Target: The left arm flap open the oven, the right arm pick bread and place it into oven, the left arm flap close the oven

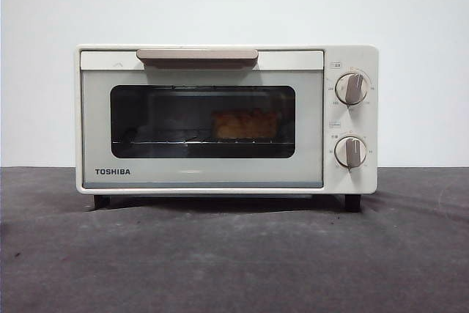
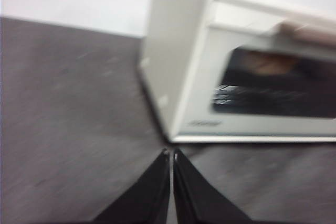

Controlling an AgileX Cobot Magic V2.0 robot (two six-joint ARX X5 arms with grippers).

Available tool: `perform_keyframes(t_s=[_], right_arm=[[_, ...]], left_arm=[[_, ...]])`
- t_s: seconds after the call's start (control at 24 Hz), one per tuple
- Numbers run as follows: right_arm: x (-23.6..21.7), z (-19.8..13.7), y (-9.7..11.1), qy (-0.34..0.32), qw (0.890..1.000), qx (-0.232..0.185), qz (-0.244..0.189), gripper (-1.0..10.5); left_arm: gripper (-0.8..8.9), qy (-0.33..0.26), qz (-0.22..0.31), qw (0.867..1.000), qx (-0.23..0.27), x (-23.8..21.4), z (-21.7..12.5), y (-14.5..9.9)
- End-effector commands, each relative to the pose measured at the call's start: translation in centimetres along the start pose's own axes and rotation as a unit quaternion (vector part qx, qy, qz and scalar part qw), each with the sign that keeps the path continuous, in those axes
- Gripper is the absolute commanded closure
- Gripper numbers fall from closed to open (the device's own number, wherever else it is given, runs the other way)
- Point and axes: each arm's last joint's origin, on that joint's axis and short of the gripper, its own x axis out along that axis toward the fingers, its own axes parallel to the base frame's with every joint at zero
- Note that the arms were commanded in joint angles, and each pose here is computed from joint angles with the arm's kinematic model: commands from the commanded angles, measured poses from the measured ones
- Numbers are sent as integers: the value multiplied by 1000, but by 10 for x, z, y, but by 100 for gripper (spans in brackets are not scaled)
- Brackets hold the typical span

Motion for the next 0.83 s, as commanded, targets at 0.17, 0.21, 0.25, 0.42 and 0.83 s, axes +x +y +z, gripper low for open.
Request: perform_keyframes(t_s=[0.17, 0.21, 0.25, 0.42, 0.83], right_arm=[[-3, 5, 1, -12, 1000, -2, 7, 936], [-3, 5, 1, -12, 1000, -2, 7, 936], [-3, 5, 1, -12, 1000, -2, 7, 936], [-3, 5, 1, -12, 1000, -2, 7, 936], [-3, 5, 1, -12, 1000, -2, 7, 936]], left_arm=[[797, 22, 55, 997, 43, 1, -10, 5], [797, 22, 55, 997, 47, 1, -10, 5], [797, 22, 55, 997, 50, 1, -10, 5], [797, 21, 54, 997, 49, 2, -9, 5], [797, 21, 54, 997, 49, 2, -9, 5]])
